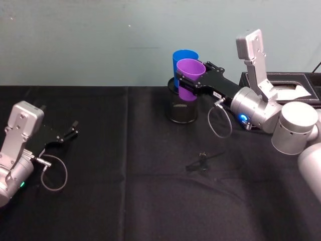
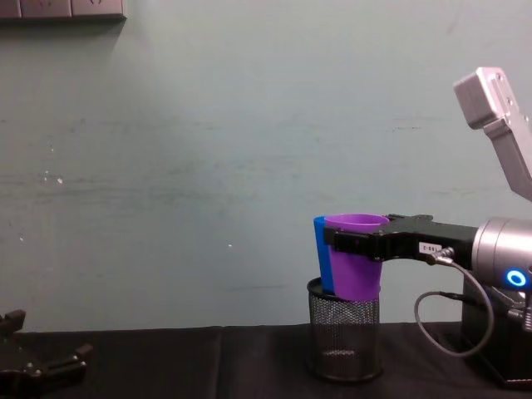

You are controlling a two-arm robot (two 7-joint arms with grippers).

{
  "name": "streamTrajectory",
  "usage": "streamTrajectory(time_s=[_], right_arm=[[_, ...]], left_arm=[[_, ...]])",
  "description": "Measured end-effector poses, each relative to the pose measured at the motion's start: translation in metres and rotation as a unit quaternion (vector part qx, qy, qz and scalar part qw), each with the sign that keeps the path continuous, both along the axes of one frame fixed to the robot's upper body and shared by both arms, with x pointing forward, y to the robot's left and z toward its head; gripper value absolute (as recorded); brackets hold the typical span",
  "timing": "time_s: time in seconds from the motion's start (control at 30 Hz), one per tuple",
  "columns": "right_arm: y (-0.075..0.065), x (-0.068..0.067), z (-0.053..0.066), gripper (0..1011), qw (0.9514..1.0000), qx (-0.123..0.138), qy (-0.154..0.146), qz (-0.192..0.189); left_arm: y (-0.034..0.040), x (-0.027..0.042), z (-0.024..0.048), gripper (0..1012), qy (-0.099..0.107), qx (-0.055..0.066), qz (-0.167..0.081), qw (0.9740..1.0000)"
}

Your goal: Pick up one cup with a gripper and tap it against the other cup.

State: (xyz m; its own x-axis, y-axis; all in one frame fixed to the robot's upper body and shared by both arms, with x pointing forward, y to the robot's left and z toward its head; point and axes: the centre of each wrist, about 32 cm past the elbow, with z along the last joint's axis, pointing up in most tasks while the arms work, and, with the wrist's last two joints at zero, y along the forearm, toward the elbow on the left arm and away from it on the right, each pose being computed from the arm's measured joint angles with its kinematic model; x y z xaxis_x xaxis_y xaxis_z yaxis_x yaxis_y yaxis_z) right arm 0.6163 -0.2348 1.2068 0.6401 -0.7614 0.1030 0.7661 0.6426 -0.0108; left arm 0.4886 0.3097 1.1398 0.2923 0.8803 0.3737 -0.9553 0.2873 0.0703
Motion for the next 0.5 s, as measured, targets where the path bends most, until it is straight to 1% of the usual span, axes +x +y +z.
streamTrajectory(time_s=[0.3,0.5], right_arm=[[0.002,0.01,0.003,726,1.0,0.002,0.0,-0.003],[0.003,0.011,0.004,726,1.0,0.004,-0.001,-0.002]], left_arm=[[0.0,0.0,0.0,1000,0.0,0.0,0.0,1.0],[0.0,0.0,0.0,1000,0.0,0.0,0.0,1.0]])
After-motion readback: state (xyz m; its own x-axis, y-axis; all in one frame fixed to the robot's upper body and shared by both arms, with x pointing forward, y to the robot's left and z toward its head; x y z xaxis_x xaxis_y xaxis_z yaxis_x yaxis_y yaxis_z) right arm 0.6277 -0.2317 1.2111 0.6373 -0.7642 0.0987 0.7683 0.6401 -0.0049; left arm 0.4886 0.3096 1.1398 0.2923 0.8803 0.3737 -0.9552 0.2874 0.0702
